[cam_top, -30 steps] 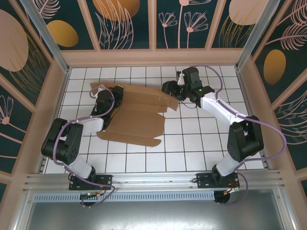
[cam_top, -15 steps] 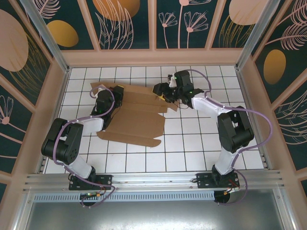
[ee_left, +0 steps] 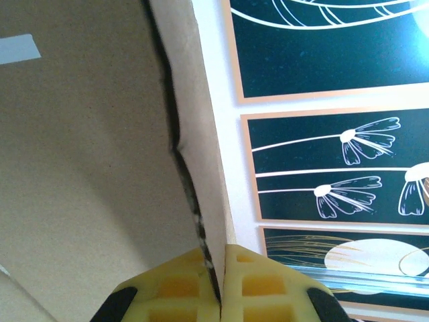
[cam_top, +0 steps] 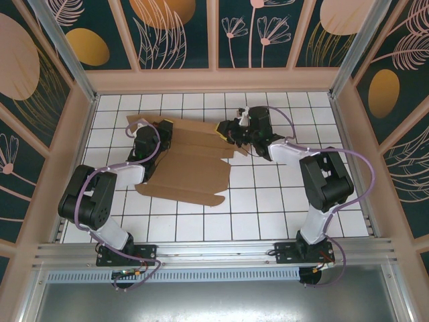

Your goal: Fold the paper box

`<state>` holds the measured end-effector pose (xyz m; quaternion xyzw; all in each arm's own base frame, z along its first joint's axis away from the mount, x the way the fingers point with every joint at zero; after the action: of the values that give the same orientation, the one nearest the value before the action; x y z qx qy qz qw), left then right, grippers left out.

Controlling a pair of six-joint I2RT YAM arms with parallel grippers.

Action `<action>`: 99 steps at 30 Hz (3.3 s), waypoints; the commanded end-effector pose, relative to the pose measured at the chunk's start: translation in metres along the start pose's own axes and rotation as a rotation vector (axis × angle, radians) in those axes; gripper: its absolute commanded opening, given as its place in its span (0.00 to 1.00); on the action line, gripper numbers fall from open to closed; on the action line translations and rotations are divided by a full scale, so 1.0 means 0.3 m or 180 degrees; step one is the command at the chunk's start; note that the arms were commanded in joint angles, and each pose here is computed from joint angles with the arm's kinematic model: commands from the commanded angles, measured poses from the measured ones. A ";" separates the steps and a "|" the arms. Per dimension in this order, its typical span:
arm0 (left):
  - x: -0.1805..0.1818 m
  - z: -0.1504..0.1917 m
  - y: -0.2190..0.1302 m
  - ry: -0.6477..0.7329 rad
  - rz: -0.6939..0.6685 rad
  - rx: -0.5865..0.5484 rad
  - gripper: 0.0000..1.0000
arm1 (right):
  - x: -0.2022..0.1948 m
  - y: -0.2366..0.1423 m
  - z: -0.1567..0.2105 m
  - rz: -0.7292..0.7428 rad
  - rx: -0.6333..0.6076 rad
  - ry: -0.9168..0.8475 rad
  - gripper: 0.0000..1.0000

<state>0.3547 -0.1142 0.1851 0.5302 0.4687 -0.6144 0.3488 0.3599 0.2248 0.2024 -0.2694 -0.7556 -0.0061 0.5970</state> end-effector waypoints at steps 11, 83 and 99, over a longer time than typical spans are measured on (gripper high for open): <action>0.130 0.014 -0.005 -0.0012 -0.0568 0.0107 0.00 | 0.004 -0.018 -0.008 -0.0280 -0.0083 0.0008 0.30; 0.127 0.008 0.006 0.0073 -0.0627 0.0148 0.00 | -0.066 -0.170 0.017 0.1022 -0.0179 -0.4754 0.31; 0.124 0.009 0.004 0.0111 -0.0624 0.0178 0.00 | -0.015 -0.138 0.157 0.0337 0.0196 -0.4820 0.26</action>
<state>0.3580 -0.1117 0.1849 0.5322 0.4719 -0.6122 0.3454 0.3000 0.2021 0.1914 -0.2185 -0.9435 0.2416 -0.0604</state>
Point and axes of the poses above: each hand's point on the last joint's axis, 136 mm out from that joint toward the fingers, its own y axis out along the fingers, its own x axis along the line the jaws close on, z = x × y, the point moved 10 cm from there along -y, back along the fingers, and after that the axes turned 6 degrees about -y, right-handed, at the moved point
